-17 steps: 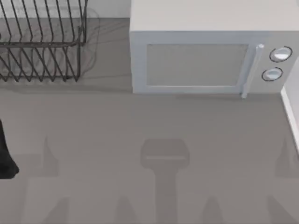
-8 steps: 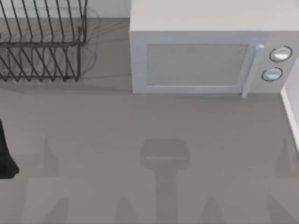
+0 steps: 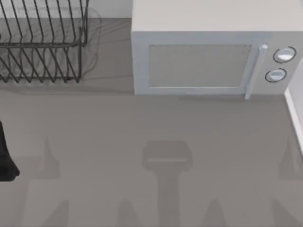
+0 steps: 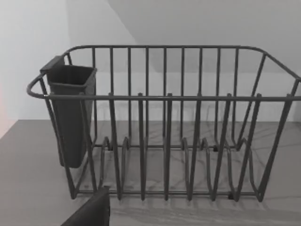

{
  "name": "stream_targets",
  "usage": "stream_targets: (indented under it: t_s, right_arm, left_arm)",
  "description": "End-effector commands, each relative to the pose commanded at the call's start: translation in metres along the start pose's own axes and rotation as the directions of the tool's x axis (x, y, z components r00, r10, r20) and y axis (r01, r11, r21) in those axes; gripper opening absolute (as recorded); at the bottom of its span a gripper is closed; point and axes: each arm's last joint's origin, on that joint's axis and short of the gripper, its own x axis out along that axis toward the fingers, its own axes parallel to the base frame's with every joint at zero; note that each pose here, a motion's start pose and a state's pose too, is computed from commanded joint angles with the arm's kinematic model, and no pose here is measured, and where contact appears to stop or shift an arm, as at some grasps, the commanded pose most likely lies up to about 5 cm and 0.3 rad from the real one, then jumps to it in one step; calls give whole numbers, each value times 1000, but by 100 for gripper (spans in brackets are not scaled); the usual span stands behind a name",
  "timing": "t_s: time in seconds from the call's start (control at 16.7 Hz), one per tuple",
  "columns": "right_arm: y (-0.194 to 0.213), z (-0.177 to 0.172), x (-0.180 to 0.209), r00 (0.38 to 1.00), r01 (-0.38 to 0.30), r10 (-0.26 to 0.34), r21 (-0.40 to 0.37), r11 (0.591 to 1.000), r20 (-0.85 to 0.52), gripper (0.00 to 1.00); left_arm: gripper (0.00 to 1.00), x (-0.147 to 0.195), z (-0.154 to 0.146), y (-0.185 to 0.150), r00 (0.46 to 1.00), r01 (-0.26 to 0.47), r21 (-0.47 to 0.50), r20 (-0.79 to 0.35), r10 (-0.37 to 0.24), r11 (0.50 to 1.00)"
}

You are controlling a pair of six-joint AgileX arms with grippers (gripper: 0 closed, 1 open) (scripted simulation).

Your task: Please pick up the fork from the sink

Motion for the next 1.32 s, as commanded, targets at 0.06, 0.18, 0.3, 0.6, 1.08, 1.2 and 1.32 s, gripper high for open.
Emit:
stream_targets:
  t_s: [0.06, 0.18, 0.3, 0.6, 1.08, 1.2, 1.32]
  right_arm:
    - [0, 0, 0, 1000, 0, 0, 0, 1000, 0, 100]
    - [0, 0, 0, 1000, 0, 0, 0, 1000, 0, 100]
    - [0, 0, 0, 1000, 0, 0, 0, 1000, 0, 100]
    - [-1, 9, 1, 999, 7, -7, -5, 1000, -41, 100]
    - [-9, 79, 41, 915, 48, -64, -49, 998, -398, 100]
    - [-14, 97, 66, 855, 54, -78, -62, 997, -513, 100]
    - [-21, 110, 98, 777, 55, -88, -72, 996, -624, 100]
  left_arm:
    - [100, 0, 0, 0, 1000, 0, 0, 0, 0, 1000]
    - [100, 0, 0, 0, 1000, 0, 0, 0, 0, 1000]
    - [100, 0, 0, 0, 1000, 0, 0, 0, 0, 1000]
    - [100, 0, 0, 0, 1000, 0, 0, 0, 0, 1000]
    - [100, 0, 0, 0, 1000, 0, 0, 0, 0, 1000]
    - [100, 0, 0, 0, 1000, 0, 0, 0, 0, 1000]
    - [100, 0, 0, 0, 1000, 0, 0, 0, 0, 1000]
